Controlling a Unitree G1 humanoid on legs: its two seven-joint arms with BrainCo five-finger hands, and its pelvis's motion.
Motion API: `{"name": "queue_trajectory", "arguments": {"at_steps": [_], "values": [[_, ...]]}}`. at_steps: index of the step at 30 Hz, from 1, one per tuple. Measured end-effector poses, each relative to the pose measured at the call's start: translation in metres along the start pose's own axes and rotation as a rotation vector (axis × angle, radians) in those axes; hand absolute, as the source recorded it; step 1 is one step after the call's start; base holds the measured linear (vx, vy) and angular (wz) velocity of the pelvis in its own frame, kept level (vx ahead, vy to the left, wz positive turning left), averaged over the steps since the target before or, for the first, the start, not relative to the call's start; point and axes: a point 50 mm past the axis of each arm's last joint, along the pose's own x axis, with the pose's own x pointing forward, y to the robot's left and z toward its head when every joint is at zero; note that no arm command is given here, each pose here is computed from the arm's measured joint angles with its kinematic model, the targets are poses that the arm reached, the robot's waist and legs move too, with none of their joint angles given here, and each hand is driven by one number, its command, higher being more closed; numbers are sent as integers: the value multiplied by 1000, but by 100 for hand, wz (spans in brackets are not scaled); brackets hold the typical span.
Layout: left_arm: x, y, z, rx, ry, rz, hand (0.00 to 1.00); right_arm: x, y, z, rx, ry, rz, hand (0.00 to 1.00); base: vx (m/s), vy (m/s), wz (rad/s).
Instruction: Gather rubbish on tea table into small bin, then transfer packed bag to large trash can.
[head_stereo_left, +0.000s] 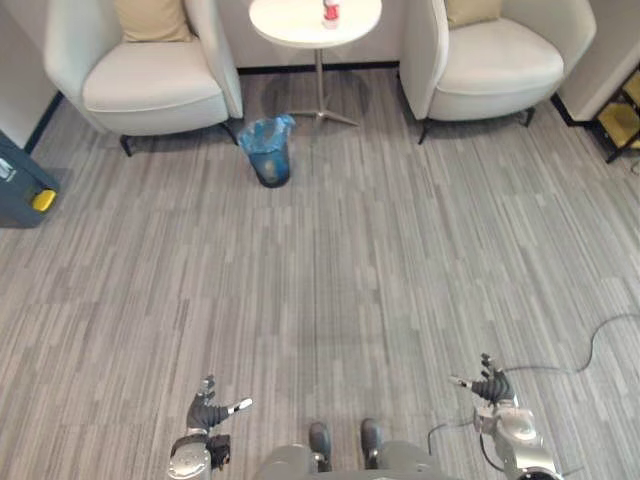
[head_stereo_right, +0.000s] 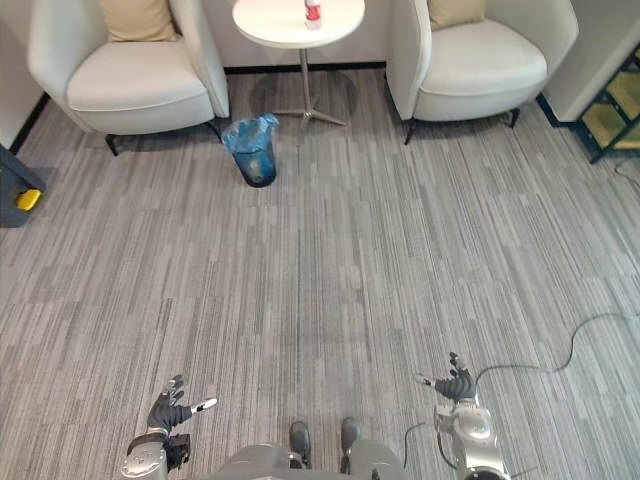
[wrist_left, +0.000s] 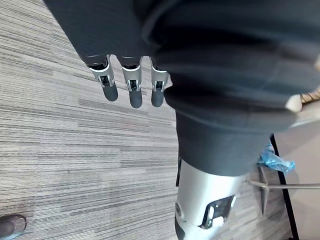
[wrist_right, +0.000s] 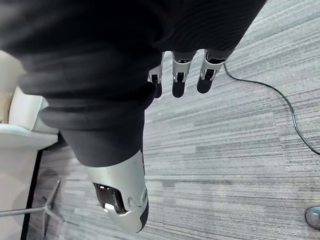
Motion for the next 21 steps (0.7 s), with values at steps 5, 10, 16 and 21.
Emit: {"name": "queue_trajectory", "arguments": {"at_steps": [5,10,16,21], "values": [[9,-8,16,-12,-43,-11,0,7,-2,19,16,-54,-9,0,464,-69,38],[13,-15,26,-18,-74,-16,0,7,-1,38,27,-139,-14,0,676,-242,31],[5,-30,23,-72,-74,-41,0,-3,25,45,85,-211,33,0,625,-204,-4],[-2,-40,19,-106,-70,-53,0,3,24,62,99,-256,34,0,591,19,-52]]}}
